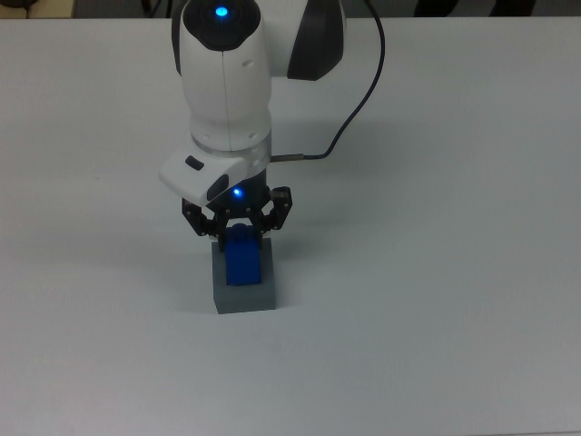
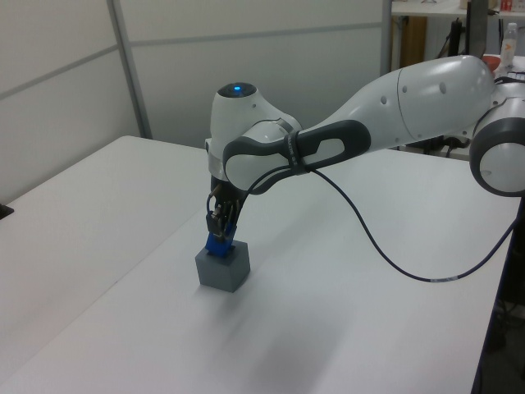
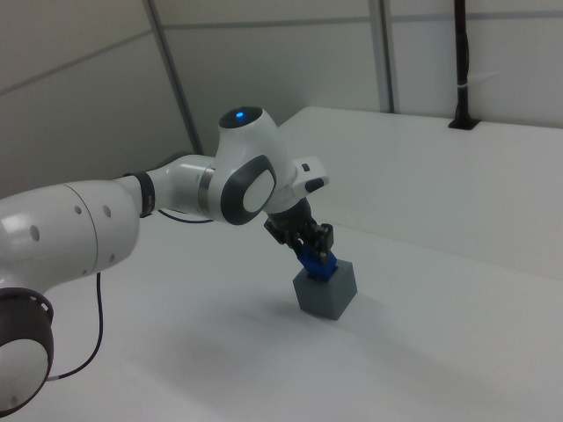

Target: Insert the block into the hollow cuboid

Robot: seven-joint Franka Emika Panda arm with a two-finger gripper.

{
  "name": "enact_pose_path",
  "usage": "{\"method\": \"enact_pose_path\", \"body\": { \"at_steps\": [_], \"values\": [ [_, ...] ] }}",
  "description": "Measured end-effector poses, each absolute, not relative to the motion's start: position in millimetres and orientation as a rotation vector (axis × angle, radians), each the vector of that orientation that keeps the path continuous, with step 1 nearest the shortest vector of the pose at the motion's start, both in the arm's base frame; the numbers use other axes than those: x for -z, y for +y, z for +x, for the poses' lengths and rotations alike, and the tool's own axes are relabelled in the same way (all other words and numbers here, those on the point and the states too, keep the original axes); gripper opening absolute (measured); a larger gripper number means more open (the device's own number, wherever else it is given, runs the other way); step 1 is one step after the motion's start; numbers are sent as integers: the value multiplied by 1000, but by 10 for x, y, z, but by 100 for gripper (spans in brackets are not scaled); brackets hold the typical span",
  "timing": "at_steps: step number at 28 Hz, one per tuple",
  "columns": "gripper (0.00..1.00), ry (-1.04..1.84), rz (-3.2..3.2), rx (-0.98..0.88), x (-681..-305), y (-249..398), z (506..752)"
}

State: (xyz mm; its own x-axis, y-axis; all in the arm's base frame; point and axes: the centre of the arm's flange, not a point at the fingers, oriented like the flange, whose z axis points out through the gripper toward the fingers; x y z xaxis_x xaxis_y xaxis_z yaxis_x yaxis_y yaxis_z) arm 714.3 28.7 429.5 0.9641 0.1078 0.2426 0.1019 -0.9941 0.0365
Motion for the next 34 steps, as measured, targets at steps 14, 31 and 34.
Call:
{"method": "enact_pose_path", "body": {
  "at_steps": [14, 31, 34],
  "values": [
    [70, 166, 3088, -394, -4329, 287, 7153],
    [99, 166, 3086, -408, -4376, 287, 7162],
    [92, 160, 3093, -366, -4325, 286, 7138]
  ]
}}
